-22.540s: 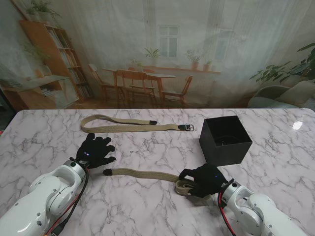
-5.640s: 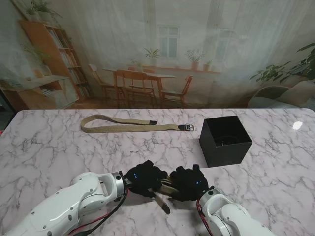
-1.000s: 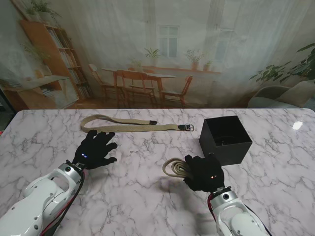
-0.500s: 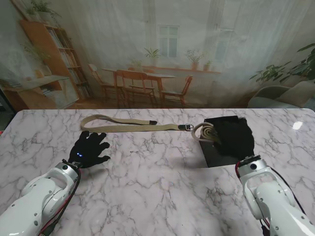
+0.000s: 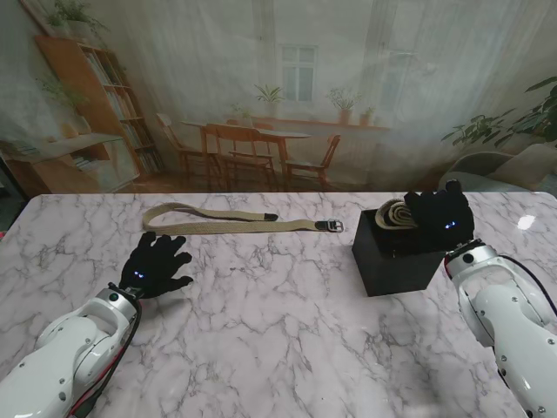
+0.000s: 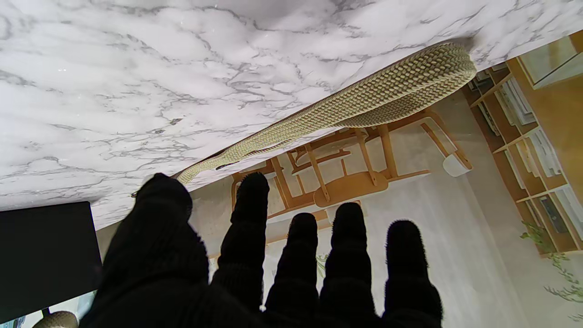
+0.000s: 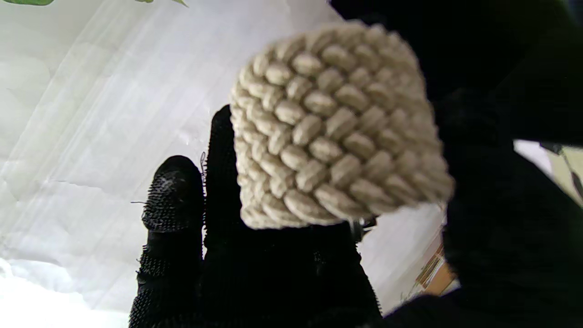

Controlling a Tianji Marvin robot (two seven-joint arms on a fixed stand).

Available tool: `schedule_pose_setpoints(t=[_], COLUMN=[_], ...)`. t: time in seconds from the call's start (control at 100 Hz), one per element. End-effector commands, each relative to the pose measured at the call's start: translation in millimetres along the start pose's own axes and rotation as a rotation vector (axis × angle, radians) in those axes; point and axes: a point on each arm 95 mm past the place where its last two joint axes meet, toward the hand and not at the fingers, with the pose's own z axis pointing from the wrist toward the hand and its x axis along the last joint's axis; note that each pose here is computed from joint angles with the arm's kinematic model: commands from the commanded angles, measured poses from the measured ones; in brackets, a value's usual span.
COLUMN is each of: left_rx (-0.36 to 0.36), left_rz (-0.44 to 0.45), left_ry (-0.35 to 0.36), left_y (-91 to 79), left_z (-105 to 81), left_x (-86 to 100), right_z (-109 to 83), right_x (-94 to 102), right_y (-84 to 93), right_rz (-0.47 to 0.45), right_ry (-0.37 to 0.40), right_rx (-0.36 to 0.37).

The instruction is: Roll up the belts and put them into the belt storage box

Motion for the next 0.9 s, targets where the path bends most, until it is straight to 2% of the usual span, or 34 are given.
schedule_pose_setpoints(t=[0.0,0.15,0.49,0.89], left_rx=[-0.012,-0.012,-0.006,-0.006], left_rz=[0.003,0.004,0.001,-0.003], left_ry=[-0.002,-0.003,-0.008,0.002], left_y=[0.7,0.7,0.5,0.6], left_z=[0.0,0.1,-1.4,-0.5], left_x=[0.9,0.8,-0.5,0.6], right_z=[1.8,7.4,17.5,18.5], right_x=[1.3,8.1,22.5,16.3], right_y=[-5.6,-10.2,-13.9,-13.9], right_rz=[-0.012,-0.003,-0.03,-0.096], right_ry=[0.023,0.094,0.181,0.233], right_rx=[0.024,0.048,0.063,0.046])
